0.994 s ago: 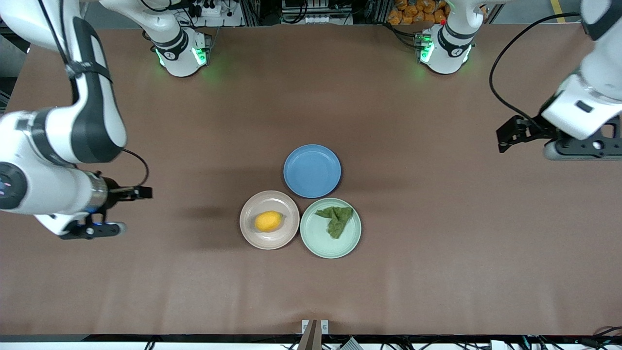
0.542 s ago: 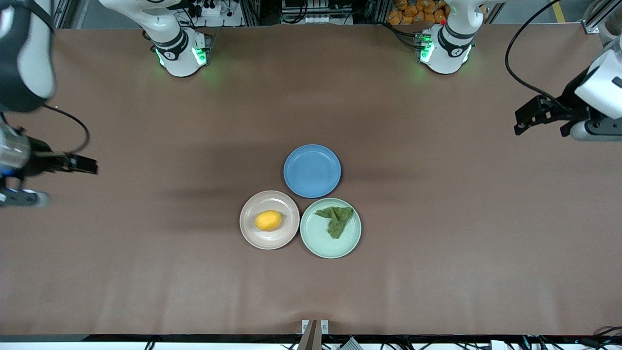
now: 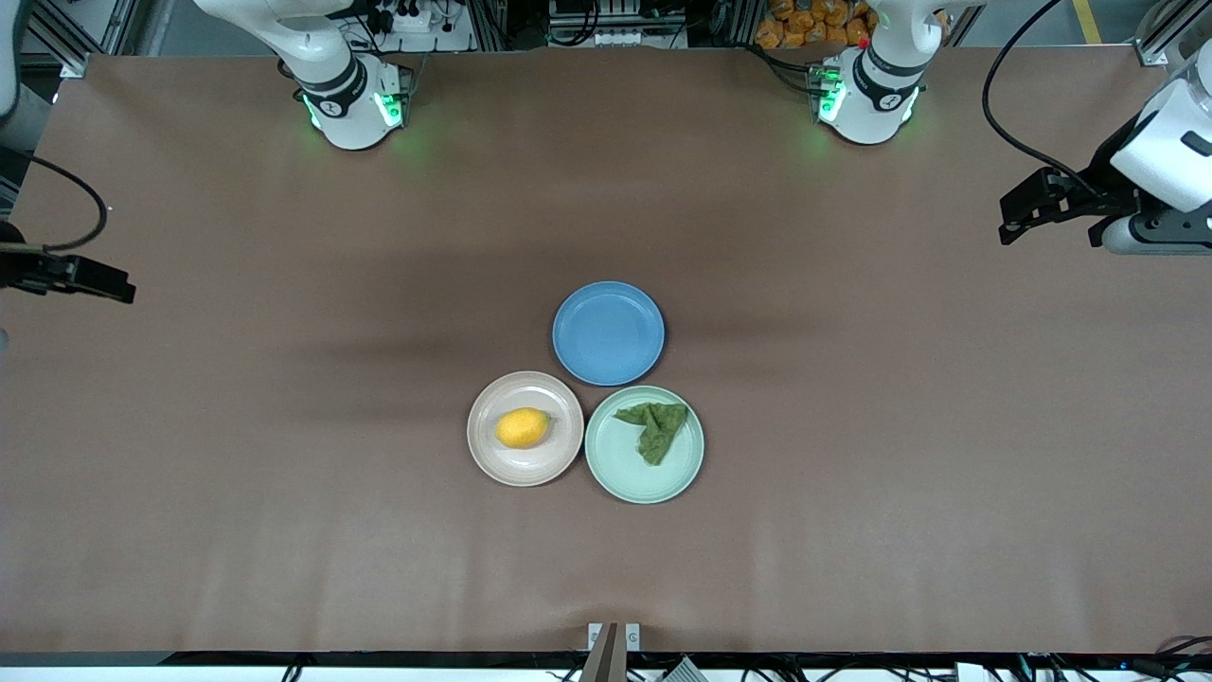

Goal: Place lemon and lettuce in plates

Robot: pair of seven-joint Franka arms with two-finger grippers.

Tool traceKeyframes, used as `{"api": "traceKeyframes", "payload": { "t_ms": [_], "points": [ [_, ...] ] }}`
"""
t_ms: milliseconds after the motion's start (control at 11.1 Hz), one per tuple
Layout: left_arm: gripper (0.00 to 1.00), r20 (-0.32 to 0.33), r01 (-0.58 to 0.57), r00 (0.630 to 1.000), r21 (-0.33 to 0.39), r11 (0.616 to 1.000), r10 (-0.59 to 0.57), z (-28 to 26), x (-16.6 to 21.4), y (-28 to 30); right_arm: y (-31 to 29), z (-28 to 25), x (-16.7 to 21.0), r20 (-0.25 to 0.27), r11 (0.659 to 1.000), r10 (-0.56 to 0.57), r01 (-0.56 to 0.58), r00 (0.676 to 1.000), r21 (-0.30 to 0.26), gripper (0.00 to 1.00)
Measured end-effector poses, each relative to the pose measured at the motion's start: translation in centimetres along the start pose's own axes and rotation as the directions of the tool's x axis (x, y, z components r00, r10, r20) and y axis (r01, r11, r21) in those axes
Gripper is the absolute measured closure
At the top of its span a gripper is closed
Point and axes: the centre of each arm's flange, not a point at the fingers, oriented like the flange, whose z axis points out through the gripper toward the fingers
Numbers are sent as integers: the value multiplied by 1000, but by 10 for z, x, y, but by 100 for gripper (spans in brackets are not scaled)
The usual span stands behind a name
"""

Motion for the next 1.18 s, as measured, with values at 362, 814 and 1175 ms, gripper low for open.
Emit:
{"api": "traceKeyframes", "payload": {
  "t_ms": [362,814,1175],
  "points": [
    [0,-10,1,1000,4,1000,-1,-6,-7,0,-13,-11,-23,-6,998,-51,51,999,38,0],
    [0,-23,1,1000,3,1000,-1,-7,-7,0,-17,4,-51,-25,998,-57,57,998,28,0],
    [0,-47,-1,999,1,1000,1,-7,-4,2,-5,7,-56,-25,999,-33,34,999,29,0]
  ]
}}
